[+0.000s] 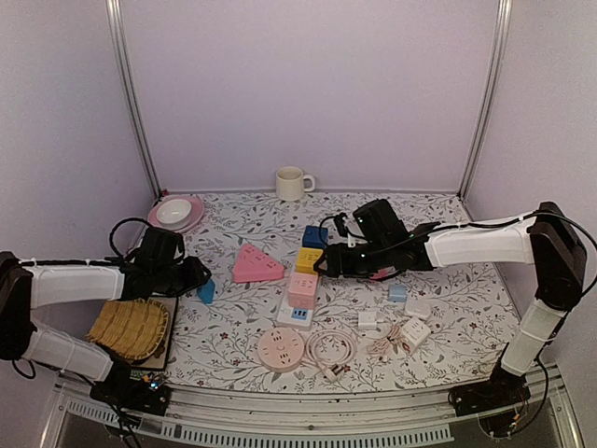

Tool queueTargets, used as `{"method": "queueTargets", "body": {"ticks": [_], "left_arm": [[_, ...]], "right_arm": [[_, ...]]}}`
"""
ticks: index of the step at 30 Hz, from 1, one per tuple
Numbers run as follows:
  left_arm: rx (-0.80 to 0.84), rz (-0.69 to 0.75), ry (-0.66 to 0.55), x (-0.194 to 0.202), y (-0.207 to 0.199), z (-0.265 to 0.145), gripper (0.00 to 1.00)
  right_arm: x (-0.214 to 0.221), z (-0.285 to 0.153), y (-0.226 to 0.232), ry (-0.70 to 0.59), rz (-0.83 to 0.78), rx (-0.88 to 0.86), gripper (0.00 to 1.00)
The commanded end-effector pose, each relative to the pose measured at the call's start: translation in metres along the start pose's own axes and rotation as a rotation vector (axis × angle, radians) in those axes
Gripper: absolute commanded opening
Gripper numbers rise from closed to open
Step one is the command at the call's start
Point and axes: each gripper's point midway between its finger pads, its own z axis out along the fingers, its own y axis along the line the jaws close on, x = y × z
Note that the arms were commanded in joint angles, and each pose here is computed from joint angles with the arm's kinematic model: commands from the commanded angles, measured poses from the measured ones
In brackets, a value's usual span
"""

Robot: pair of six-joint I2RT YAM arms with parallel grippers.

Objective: Pull the plug off the socket

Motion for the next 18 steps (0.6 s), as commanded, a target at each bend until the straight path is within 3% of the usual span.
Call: {"method": "queueTargets", "body": {"ticks": [1, 10, 18], "left_arm": [[0.053, 0.023, -0.045, -0.018, -0.015, -0.01, 0.51], [0.161, 0.11, -0.078, -0.028, -0.054, -0.027, 0.64], [0.267, 0.289, -0.018, 0.0, -0.131, -0.034, 0.75]], "right_arm": [[-0.019, -0.016, 0.012, -0.062, -0.03, -0.005, 0.62], [-0.028, -0.024, 0.005, -0.09, -0.028, 0.018, 0.63], [-0.036, -0.032, -0.004, -0.122, -0.018, 0.05, 0.63]]}}
